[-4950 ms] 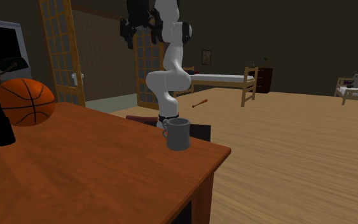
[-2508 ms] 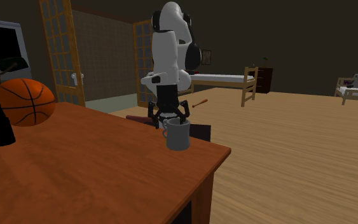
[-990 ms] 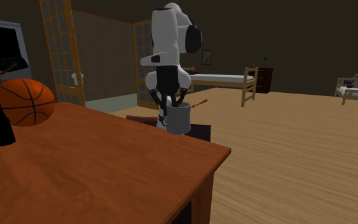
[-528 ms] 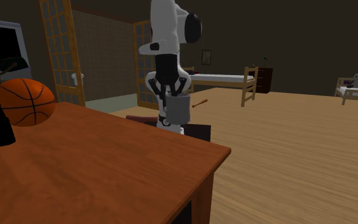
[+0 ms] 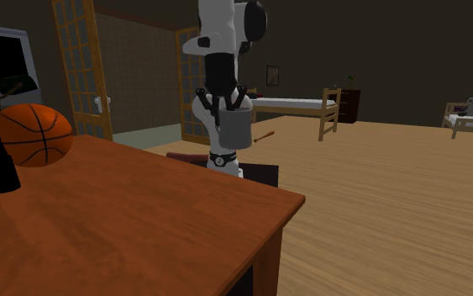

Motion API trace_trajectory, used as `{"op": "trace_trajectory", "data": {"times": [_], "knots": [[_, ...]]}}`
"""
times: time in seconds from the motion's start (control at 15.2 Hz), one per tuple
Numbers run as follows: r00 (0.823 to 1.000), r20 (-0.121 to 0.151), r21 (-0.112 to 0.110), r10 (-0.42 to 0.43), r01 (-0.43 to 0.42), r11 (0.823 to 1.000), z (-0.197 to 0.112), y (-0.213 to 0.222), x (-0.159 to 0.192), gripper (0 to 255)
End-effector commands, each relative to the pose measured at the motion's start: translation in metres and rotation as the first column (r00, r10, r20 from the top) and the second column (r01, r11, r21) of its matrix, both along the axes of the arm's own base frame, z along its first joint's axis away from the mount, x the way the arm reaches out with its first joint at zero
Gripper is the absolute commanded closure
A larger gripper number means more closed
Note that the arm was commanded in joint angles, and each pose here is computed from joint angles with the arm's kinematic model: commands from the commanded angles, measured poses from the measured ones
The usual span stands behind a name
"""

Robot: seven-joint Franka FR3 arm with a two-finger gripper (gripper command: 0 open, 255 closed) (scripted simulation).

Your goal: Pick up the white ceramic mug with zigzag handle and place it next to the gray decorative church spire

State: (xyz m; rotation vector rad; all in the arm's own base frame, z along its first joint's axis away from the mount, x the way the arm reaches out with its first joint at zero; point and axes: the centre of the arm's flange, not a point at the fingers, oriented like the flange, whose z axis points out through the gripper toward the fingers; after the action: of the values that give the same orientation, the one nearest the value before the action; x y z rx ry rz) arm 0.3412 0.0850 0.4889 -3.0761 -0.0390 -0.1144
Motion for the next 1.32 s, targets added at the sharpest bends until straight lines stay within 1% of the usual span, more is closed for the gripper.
{"op": "trace_trajectory", "data": {"times": [0.0,1.25], "knots": [[1.0,0.0,0.0,0.0,0.0,1.0,0.011,0.0,0.001,255],[1.0,0.0,0.0,0.0,0.0,1.0,0.112,0.0,0.001,255]]}}
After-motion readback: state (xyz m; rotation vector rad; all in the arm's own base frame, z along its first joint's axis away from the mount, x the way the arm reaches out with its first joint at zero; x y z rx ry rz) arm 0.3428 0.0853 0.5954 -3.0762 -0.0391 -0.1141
